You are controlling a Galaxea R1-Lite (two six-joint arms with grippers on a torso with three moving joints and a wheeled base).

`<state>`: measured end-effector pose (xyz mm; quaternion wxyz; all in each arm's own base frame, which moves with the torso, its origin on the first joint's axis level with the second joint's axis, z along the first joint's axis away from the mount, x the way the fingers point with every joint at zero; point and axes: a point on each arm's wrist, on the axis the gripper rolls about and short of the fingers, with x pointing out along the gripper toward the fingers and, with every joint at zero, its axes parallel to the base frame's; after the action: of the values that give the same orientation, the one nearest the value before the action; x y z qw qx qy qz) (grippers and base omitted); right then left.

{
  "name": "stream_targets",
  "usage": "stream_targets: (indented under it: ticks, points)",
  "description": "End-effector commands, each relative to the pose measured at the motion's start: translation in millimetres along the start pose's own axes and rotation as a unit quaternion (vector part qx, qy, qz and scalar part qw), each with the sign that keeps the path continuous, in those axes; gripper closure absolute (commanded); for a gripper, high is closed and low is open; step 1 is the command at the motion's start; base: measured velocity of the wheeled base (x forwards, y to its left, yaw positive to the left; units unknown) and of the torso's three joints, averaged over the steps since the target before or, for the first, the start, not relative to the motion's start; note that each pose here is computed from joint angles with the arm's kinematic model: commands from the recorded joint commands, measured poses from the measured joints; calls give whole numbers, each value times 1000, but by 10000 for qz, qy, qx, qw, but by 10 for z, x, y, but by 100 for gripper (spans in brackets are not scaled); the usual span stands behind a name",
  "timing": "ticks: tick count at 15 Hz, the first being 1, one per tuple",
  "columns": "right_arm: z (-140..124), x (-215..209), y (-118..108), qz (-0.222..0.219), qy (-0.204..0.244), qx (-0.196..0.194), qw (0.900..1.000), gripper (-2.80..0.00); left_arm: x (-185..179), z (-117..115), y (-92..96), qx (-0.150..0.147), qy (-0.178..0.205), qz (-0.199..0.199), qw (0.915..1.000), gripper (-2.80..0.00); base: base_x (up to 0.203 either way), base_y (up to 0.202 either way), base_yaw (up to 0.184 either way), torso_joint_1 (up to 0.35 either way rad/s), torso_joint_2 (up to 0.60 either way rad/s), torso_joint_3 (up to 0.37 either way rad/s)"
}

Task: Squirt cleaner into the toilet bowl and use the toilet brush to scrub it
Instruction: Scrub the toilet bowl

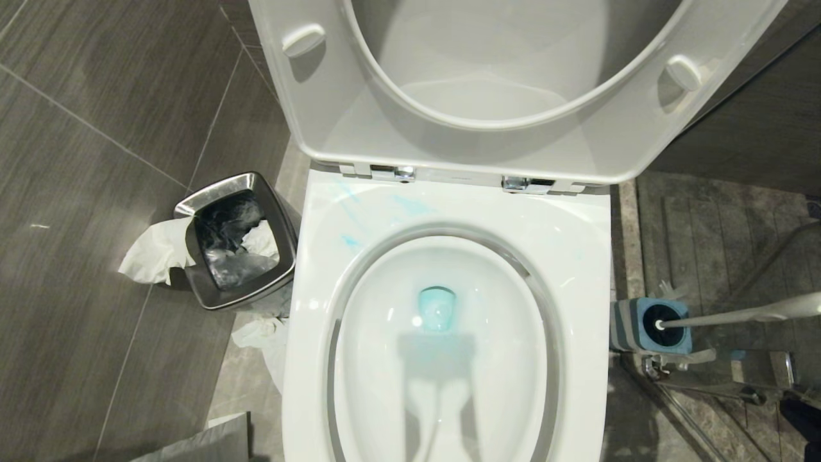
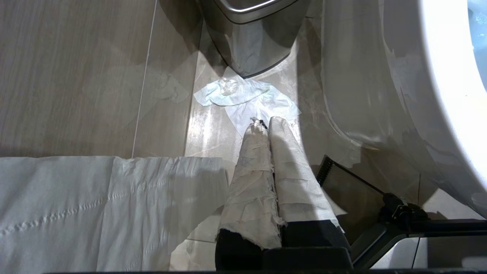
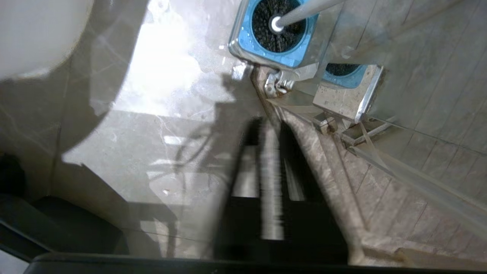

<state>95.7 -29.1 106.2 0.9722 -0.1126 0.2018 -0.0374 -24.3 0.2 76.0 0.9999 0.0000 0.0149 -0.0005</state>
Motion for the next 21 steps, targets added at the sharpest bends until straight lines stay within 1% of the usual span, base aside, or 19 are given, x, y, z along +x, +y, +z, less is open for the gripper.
stream_targets:
  ticks: [1,6,10,14,16,18,21]
  points:
    - [-15,120,-21,66,229,49,9997,-280,1,0,0,0,4,-2,10000,0,0,0,0,0,0,0]
    - [7,317,-75,54,247,80,9996,-280,1,0,0,0,4,-2,10000,0,0,0,0,0,0,0]
    - [36,428,-245,-438,15,233,9988,-280,1,0,0,0,4,-2,10000,0,0,0,0,0,0,0]
    - [59,513,-293,-518,-137,208,9983,-280,1,0,0,0,4,-2,10000,0,0,0,0,0,0,0]
    - [60,581,-315,-508,-144,211,9984,-280,1,0,0,0,4,-2,10000,0,0,0,0,0,0,0]
    - [112,642,-354,-547,-270,171,9980,-280,1,0,0,0,4,-2,10000,0,0,0,0,0,0,0]
    - [150,742,-400,-573,-338,144,9977,-280,1,0,0,0,4,-2,10000,0,0,0,0,0,0,0]
